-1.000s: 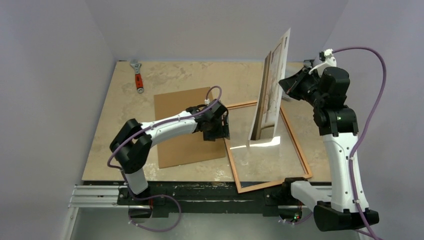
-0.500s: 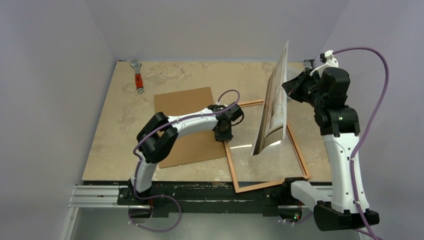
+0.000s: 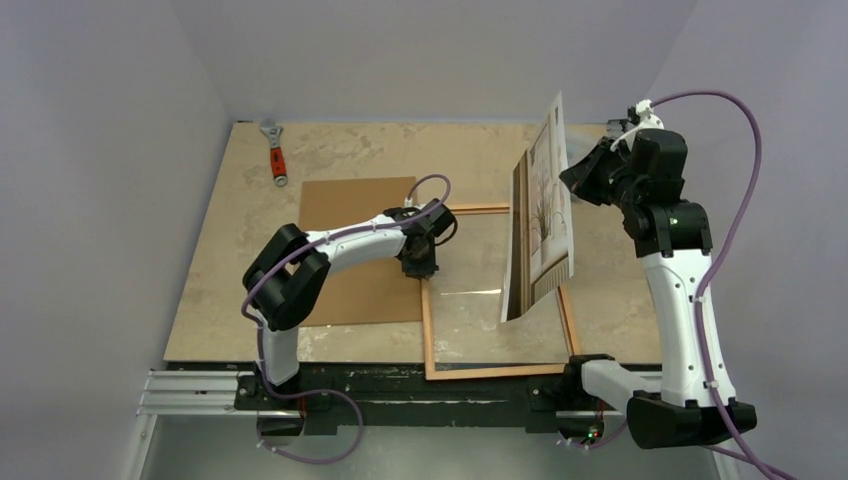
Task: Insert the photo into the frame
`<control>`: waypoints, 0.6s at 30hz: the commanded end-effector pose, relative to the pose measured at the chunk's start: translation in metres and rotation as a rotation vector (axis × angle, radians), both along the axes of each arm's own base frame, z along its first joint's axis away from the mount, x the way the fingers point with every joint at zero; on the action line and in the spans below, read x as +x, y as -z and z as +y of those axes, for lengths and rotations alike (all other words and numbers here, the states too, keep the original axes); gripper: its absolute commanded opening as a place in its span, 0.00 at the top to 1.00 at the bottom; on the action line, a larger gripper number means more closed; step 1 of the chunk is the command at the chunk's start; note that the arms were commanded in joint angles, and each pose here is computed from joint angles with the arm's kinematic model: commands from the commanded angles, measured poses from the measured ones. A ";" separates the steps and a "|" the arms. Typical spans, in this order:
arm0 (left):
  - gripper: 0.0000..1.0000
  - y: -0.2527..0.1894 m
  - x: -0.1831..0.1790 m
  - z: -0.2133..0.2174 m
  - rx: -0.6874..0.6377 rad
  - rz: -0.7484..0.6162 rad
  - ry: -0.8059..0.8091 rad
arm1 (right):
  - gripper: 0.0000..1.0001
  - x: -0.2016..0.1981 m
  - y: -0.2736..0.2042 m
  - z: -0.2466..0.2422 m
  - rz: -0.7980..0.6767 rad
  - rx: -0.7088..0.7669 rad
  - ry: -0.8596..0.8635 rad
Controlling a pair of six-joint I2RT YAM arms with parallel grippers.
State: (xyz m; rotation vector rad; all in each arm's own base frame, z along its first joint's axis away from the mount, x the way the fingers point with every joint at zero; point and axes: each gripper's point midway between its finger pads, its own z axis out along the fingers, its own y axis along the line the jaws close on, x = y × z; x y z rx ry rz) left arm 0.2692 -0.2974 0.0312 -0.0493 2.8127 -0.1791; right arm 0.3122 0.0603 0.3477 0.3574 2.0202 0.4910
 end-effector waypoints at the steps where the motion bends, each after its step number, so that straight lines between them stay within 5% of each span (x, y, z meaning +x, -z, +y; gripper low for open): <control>1: 0.97 0.005 -0.003 0.047 0.117 -0.009 -0.006 | 1.00 -0.004 -0.014 0.000 -0.024 -0.019 -0.014; 11: 0.93 0.004 -0.007 0.088 0.131 -0.015 -0.078 | 1.00 -0.008 -0.008 0.002 0.027 -0.034 -0.043; 14: 0.75 -0.015 -0.006 0.074 0.016 -0.066 -0.045 | 1.00 -0.011 -0.006 0.006 0.048 -0.022 -0.061; 18: 0.35 -0.059 -0.006 0.067 -0.114 -0.169 -0.025 | 1.00 -0.012 0.003 0.016 0.080 -0.026 -0.085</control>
